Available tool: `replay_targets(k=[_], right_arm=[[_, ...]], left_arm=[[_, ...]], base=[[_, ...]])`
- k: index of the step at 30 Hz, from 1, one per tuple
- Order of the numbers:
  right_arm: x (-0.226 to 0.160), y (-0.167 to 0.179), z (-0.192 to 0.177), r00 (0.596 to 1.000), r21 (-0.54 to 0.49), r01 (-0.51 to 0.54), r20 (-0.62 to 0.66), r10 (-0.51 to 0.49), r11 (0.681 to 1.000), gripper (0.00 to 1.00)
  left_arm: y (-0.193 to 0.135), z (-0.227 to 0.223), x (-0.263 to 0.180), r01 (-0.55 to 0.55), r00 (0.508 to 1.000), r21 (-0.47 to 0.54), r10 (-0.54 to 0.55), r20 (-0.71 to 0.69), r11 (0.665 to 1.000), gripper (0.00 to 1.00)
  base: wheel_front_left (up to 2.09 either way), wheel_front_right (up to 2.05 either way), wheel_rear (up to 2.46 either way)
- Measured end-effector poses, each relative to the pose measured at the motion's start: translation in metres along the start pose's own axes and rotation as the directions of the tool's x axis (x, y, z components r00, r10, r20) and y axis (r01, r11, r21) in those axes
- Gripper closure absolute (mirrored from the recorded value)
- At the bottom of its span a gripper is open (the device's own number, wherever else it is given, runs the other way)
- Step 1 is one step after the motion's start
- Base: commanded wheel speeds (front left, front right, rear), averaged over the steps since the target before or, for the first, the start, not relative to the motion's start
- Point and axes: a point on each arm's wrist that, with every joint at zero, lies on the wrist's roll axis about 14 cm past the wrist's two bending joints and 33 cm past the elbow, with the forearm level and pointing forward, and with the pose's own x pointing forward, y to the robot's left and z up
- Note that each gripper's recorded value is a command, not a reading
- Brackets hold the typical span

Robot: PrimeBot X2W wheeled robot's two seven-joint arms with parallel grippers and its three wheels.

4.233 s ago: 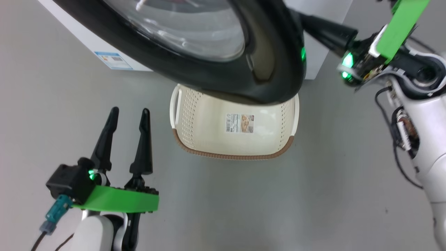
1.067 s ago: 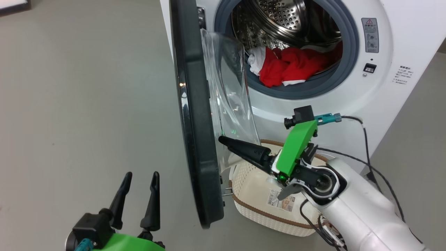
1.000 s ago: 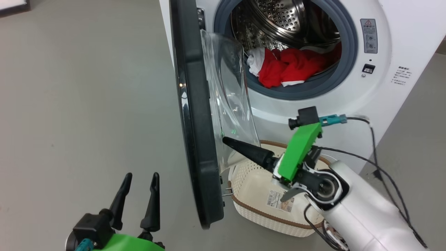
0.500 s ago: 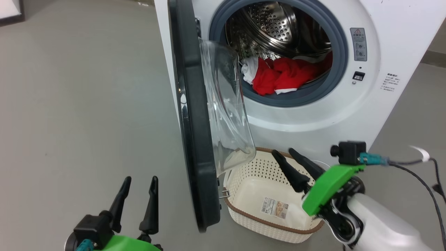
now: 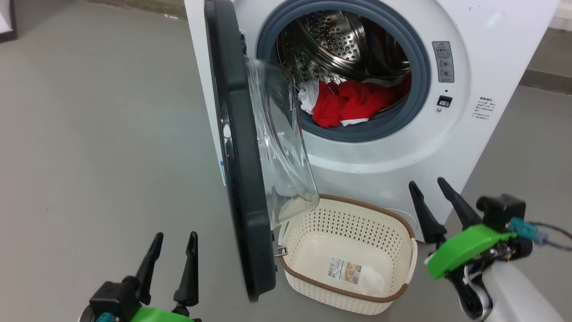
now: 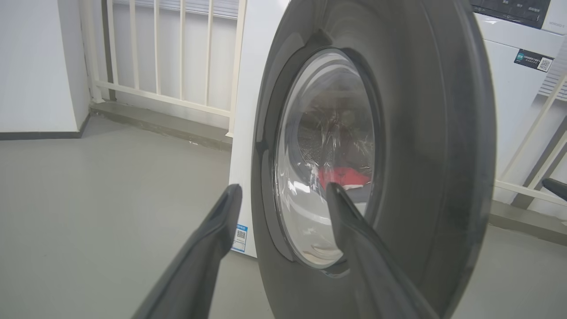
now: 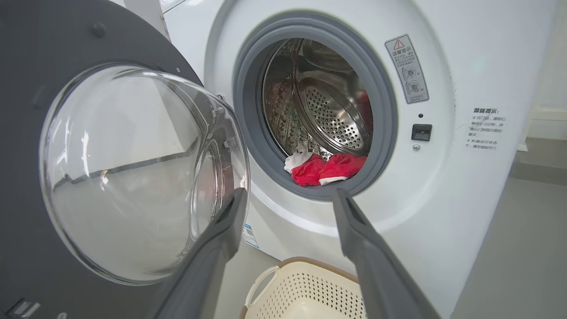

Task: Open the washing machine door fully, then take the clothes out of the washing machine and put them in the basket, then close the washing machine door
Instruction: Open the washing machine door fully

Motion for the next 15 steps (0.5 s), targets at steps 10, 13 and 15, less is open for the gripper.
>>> replay_targets(k=[10,13,15], right_arm=[[-0.037,-0.021,-0.002,0.989,-0.052,0.132,0.072,-0.128,0.990,0.00],[-0.044,-0.019,-0.012,0.990,-0.060,0.134,0.050,-0.131,0.989,0.00],[-0.045,-0.020,-0.013,0.990,-0.060,0.137,0.049,-0.134,0.989,0.00]], left_arm=[[-0.001,0.000,0.000,0.006,1.000,0.015,-0.006,0.000,1.000,0.00],[-0.001,0.000,0.001,0.007,1.000,0.016,-0.007,-0.001,1.000,0.00],[-0.001,0.000,0.001,0.007,1.000,0.017,-0.007,-0.002,1.000,0.00]], base=[[0.00,0.00,0.00],[0.00,0.00,0.00],[0.00,0.00,0.00]])
